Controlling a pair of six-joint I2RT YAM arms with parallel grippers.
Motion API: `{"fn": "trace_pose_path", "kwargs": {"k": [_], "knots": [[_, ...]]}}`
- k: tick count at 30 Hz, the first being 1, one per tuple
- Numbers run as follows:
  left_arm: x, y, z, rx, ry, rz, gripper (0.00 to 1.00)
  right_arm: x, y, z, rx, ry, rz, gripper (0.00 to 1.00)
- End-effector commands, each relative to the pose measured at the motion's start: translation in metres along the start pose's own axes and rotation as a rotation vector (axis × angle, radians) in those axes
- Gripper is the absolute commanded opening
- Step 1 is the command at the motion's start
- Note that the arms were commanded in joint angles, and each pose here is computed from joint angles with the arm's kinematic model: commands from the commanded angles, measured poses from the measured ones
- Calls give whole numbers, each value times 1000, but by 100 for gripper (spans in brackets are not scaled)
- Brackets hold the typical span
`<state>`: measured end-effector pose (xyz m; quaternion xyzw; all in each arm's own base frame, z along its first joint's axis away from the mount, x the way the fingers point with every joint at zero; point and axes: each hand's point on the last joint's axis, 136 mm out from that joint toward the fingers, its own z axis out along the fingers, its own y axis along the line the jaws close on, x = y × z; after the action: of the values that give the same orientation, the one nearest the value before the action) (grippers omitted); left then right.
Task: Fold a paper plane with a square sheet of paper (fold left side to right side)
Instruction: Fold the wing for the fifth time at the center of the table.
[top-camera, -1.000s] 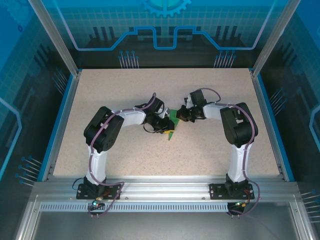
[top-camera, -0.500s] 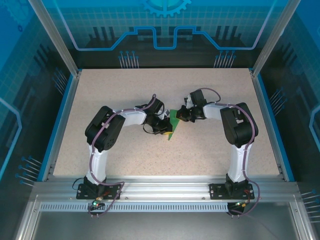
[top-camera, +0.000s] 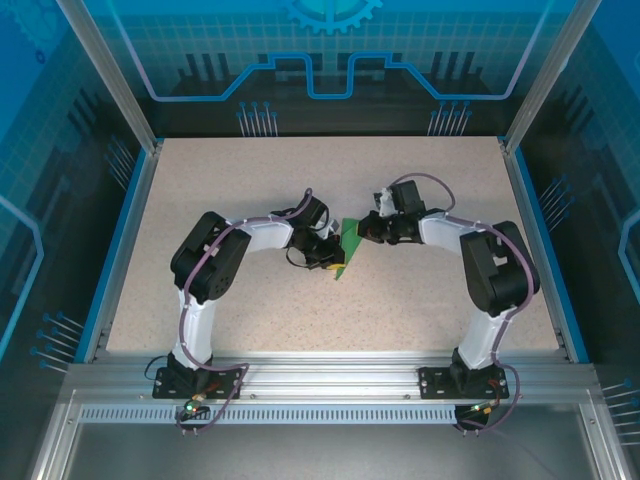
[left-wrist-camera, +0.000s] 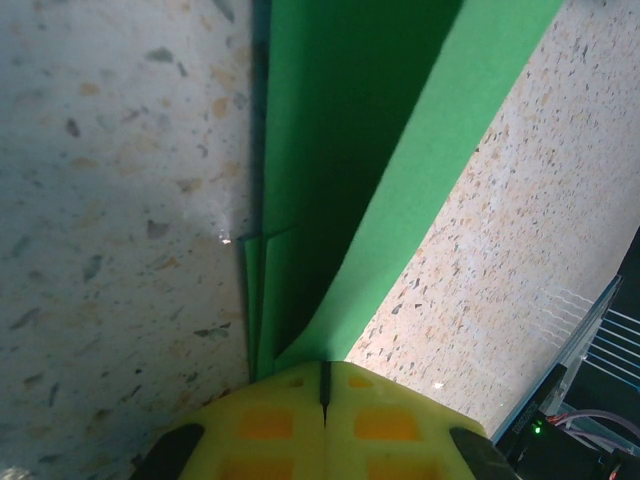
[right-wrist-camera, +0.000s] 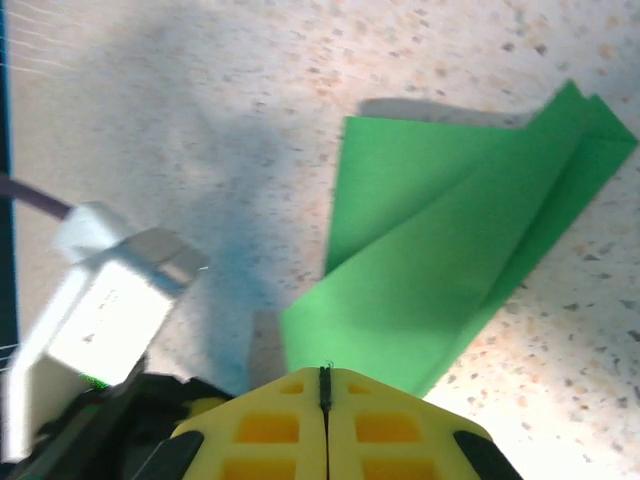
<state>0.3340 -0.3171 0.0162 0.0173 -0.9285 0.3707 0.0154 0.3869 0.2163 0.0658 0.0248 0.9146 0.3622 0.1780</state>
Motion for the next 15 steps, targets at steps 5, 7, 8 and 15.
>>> {"fn": "trace_pose_path", "kwargs": {"k": [5, 7, 8, 15], "knots": [[6, 25, 9, -68, 31, -59, 0, 30, 16, 8, -159, 52, -9, 6], [6, 26, 9, -69, 33, -61, 0, 35, 18, 14, -175, 69, -3, 6], [6, 25, 9, -69, 33, -60, 0, 38, 18, 18, -175, 77, -1, 6], [6, 25, 9, -68, 34, -57, 0, 49, 15, 33, -152, 123, 3, 6]]}}
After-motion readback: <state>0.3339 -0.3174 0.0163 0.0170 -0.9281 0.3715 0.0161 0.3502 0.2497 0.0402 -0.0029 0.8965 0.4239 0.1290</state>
